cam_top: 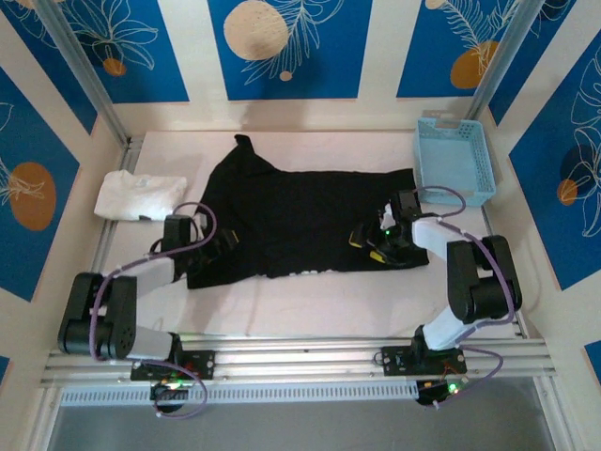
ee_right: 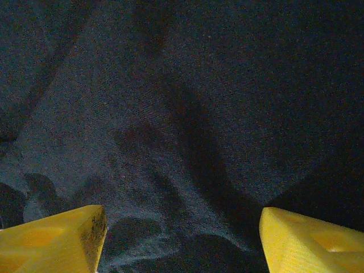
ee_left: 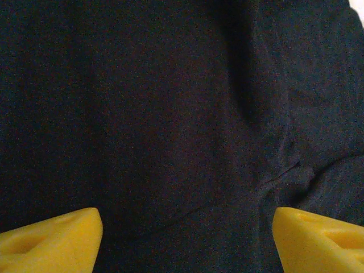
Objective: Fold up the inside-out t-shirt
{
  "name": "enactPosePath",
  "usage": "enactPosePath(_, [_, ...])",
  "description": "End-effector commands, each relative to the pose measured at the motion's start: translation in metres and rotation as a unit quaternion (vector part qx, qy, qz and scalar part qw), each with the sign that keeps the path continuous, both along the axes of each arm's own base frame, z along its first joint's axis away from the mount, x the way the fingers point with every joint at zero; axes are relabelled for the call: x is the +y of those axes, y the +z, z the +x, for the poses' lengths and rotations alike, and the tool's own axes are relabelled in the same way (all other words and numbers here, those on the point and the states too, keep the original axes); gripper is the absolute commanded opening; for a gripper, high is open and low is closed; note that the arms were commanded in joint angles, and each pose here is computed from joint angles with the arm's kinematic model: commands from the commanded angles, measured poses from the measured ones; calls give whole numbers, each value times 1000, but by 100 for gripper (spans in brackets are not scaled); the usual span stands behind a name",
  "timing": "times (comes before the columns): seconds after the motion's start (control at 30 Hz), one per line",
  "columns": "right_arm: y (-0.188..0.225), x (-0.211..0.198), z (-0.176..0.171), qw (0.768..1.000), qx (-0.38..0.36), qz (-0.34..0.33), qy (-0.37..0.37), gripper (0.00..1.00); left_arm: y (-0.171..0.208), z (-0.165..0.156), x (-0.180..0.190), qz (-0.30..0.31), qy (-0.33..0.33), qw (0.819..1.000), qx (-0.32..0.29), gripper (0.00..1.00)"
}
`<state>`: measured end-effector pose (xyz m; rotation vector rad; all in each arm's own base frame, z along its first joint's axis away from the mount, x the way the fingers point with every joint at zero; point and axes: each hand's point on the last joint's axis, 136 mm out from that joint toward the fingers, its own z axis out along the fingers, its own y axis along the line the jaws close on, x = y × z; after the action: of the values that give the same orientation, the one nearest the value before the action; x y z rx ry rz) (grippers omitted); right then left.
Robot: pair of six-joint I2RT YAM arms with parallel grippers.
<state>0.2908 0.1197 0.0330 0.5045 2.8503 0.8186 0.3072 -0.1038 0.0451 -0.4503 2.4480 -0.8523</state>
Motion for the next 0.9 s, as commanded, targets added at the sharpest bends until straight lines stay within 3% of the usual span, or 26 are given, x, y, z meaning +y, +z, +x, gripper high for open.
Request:
enactPosePath(0.0, [-6, -1, -47, 998, 68, 0, -13, 71, -38, -63, 9, 2, 22, 992, 120, 79])
enactPosePath(0.13, [-2, 3, -76, 998, 57, -12, -11, 71, -22, -81, 20, 24, 42, 993, 111, 79])
enactPosePath(0.23, [19, 10, -66, 1000, -3, -16, 8, 71, 5, -71, 34, 57, 64, 995, 55, 79])
enactPosePath(0.33, [42, 3, -36, 996, -72, -51, 16, 73, 35, -45, 47, 91, 86, 992, -8, 81])
enactPosePath(0.43, [52, -11, -8, 992, -99, -79, 10, 75, 57, -16, 39, 74, 79, 993, -38, 80])
enactPosePath(0.6, [62, -39, 47, 986, -139, -88, -25, 75, 57, 17, 14, 8, 57, 997, -42, 78])
enactPosePath(0.87, [54, -63, 143, 969, -179, -172, -2, 75, 48, 29, 9, 0, 48, 998, -37, 78])
